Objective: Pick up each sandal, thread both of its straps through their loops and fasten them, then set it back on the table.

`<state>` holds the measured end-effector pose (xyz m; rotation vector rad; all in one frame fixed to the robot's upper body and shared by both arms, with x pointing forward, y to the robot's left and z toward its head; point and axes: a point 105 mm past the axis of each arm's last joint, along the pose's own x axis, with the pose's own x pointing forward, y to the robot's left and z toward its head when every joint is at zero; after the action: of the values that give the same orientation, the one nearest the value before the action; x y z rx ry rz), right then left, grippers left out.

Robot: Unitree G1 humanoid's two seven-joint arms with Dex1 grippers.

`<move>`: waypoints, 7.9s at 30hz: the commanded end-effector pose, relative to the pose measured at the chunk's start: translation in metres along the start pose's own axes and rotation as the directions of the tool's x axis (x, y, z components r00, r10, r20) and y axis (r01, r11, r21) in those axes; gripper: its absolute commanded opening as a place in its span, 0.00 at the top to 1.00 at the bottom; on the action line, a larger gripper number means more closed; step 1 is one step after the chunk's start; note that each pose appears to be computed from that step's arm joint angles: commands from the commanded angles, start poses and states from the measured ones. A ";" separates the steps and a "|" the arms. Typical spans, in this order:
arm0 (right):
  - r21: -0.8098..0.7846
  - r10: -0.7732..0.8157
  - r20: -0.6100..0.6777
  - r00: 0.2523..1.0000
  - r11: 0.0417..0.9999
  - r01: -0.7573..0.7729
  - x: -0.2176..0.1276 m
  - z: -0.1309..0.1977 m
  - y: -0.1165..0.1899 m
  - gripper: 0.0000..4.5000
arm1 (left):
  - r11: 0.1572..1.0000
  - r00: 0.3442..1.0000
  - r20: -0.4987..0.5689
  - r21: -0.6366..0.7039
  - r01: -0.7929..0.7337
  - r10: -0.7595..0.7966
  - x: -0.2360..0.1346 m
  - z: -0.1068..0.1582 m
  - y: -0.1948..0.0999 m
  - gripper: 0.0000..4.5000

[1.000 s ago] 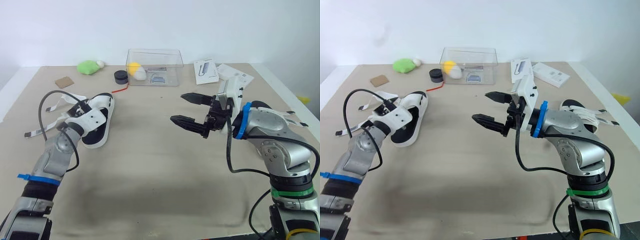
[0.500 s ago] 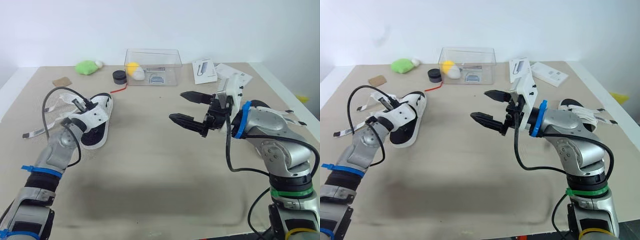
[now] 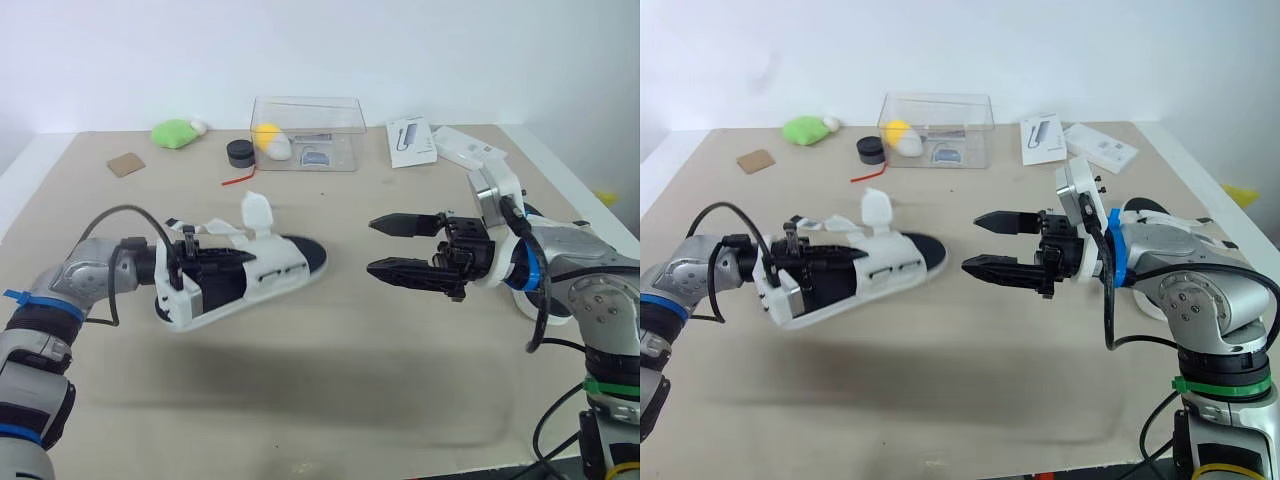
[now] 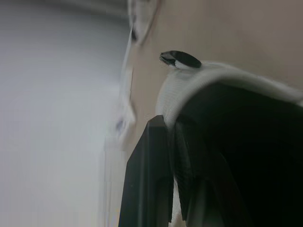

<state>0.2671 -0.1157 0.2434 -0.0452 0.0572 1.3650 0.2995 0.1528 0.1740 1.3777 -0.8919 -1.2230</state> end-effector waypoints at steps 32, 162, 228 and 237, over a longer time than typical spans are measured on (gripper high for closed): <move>-0.043 0.018 -0.048 0.999 0.999 -0.020 0.012 -0.015 0.011 0.00 | 0.996 0.988 -0.151 0.077 0.043 -0.031 -0.010 -0.027 -0.023 0.15; -0.136 -0.292 -0.321 0.901 0.956 0.261 0.126 -0.134 -0.021 0.98 | -0.932 0.682 -0.711 -0.106 -0.348 -0.174 -0.034 -0.119 -0.009 0.00; -0.211 -0.254 -0.330 0.909 0.959 0.191 0.129 -0.130 -0.019 1.00 | 0.954 0.978 -0.046 0.233 -0.187 0.203 -0.017 0.024 -0.005 0.99; -0.202 -0.243 -0.330 0.912 0.962 0.183 0.133 -0.131 -0.018 1.00 | 0.982 0.981 -0.086 0.097 -0.165 0.173 -0.030 0.022 -0.025 0.37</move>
<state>0.3101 0.0024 0.1131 -0.4186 0.1906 1.1241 0.2706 0.1751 0.1554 1.4038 -1.0023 -1.0122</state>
